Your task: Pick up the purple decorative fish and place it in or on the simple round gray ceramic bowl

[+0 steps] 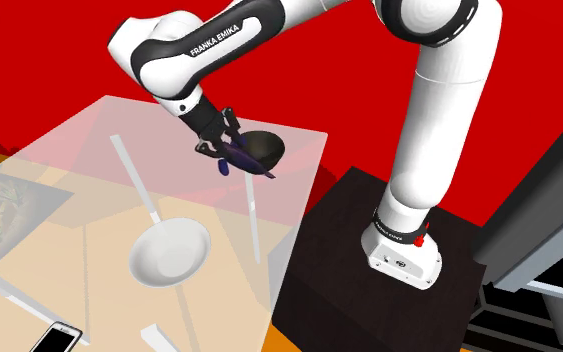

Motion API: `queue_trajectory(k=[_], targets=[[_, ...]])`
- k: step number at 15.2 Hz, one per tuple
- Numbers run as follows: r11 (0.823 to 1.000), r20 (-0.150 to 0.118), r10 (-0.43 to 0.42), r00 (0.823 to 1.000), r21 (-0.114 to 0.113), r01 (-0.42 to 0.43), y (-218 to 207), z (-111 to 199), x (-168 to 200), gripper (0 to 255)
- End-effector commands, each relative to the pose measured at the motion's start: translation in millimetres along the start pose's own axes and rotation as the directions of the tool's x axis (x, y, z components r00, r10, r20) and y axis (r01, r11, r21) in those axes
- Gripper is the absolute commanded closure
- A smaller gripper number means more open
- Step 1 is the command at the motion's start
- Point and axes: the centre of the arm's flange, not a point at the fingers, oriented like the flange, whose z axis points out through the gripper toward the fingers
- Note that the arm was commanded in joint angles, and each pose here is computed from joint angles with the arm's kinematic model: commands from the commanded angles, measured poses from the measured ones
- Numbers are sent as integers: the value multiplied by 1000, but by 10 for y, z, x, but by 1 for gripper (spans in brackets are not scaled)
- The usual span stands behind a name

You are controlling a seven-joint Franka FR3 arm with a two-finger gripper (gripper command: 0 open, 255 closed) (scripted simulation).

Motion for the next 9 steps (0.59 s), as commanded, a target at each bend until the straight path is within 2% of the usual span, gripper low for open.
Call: queue_trajectory(k=[1,6,9], targets=[[1000,0,0,1000,0,0,29,-95,-41,255],[1000,0,0,1000,0,0,108,-303,-142,255],[1000,0,0,1000,0,0,467,-323,25,255]])
